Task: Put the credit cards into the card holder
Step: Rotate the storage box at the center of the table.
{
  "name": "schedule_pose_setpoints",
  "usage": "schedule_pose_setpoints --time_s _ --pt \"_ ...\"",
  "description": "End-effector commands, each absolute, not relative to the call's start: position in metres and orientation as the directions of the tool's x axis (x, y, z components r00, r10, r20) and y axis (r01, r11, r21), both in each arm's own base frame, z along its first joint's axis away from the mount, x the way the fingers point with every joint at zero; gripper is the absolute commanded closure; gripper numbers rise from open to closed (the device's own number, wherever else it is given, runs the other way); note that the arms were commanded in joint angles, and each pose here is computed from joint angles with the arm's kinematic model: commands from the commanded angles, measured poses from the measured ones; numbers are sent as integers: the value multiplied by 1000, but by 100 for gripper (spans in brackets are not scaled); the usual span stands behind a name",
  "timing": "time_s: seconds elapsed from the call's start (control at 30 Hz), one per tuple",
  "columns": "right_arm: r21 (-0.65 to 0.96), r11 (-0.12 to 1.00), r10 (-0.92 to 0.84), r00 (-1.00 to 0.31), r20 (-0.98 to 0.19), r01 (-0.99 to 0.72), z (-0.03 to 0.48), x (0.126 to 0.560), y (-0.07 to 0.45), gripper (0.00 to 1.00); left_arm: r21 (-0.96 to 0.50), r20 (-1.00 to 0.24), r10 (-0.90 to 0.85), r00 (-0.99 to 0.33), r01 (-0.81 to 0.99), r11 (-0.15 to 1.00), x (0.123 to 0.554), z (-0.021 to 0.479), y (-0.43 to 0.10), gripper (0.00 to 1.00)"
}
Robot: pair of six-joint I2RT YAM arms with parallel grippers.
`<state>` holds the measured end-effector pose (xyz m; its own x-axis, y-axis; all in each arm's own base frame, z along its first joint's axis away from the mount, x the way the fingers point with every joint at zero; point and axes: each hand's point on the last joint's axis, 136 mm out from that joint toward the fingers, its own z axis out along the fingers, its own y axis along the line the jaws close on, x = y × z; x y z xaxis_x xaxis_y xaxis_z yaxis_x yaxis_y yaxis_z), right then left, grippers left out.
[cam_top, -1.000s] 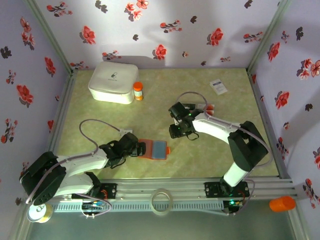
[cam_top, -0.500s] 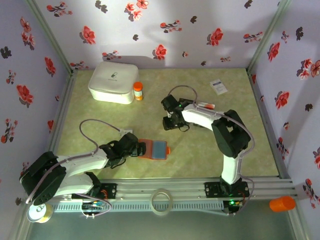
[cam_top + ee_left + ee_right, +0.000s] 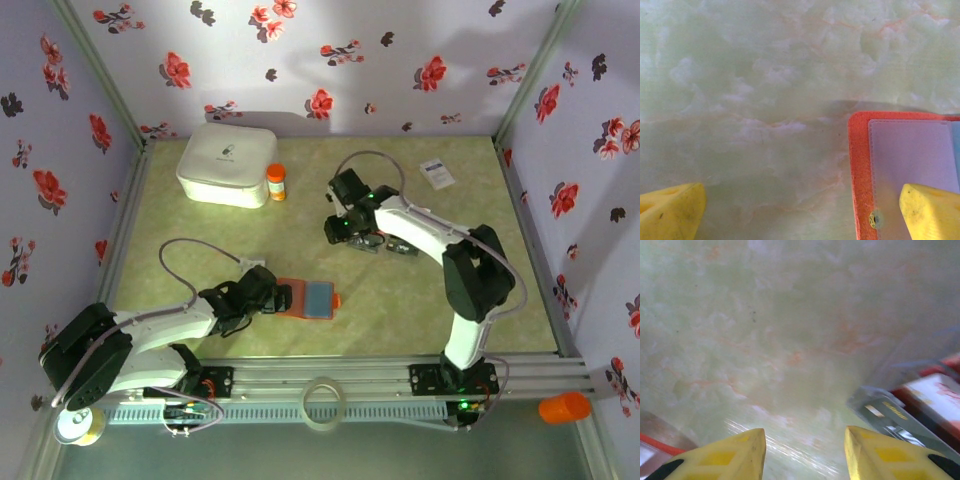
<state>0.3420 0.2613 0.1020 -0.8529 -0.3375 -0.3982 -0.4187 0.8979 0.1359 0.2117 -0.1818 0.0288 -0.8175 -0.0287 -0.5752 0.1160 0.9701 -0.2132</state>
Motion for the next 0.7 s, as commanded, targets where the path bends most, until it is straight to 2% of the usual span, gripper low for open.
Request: schedule_pose_setpoints --time_s 0.0,0.27,0.47,0.67 --pt "13 906 -391 -849 -355 -422 99 336 223 55 -190 -599 -6 -801 134 973 214 34 -182 0" --pt "-110 927 -373 -860 -347 -358 105 333 168 55 -193 -602 -9 -799 134 972 214 36 -182 0" --pt "-98 963 -269 -894 -357 -251 105 330 124 52 -192 -602 -8 -799 135 972 214 36 -181 0" --pt "-80 978 -210 -914 -346 -194 100 325 102 47 -192 -602 -7 -799 136 972 214 34 -181 0"
